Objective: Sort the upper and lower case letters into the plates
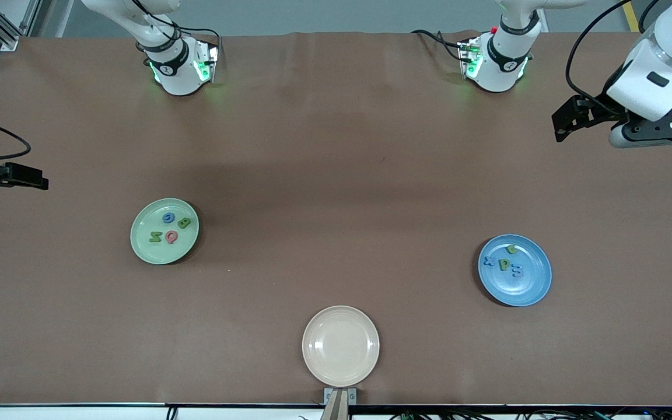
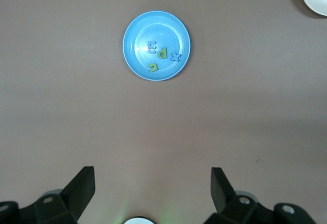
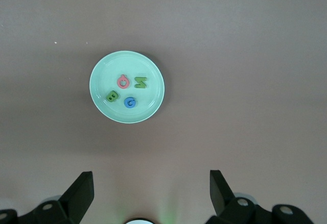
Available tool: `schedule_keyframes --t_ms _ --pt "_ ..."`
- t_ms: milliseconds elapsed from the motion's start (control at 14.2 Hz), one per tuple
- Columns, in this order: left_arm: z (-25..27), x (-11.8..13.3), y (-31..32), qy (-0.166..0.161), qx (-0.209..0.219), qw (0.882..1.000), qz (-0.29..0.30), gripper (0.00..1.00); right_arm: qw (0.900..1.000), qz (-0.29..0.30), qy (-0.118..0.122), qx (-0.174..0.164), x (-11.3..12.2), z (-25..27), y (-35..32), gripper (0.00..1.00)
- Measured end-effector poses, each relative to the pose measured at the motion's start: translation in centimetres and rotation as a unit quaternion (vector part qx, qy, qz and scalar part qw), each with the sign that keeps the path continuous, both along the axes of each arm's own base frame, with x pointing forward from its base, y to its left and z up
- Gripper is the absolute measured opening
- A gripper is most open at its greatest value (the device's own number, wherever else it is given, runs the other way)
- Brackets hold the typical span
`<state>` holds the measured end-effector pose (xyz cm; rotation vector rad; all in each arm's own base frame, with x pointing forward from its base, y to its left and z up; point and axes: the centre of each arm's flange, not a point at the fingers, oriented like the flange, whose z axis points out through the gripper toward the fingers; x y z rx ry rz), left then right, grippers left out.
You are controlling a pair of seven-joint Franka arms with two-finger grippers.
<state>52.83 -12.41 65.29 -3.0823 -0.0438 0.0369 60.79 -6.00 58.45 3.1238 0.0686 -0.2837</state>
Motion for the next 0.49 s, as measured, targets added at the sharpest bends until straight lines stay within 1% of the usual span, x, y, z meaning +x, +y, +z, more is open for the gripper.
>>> schedule_keyframes --t_ms 211,491 --pt "0.0 0.1 0.3 0.001 0.0 1.0 -0.005 1.0 1.0 -0.002 -0.014 0.002 -1.6 2.4 -0.2 1.0" --pt "0.0 0.6 2.7 0.001 -0.001 1.0 0.004 1.0 0.999 0.006 -0.039 0.006 -4.8 4.1 0.6 1.0"
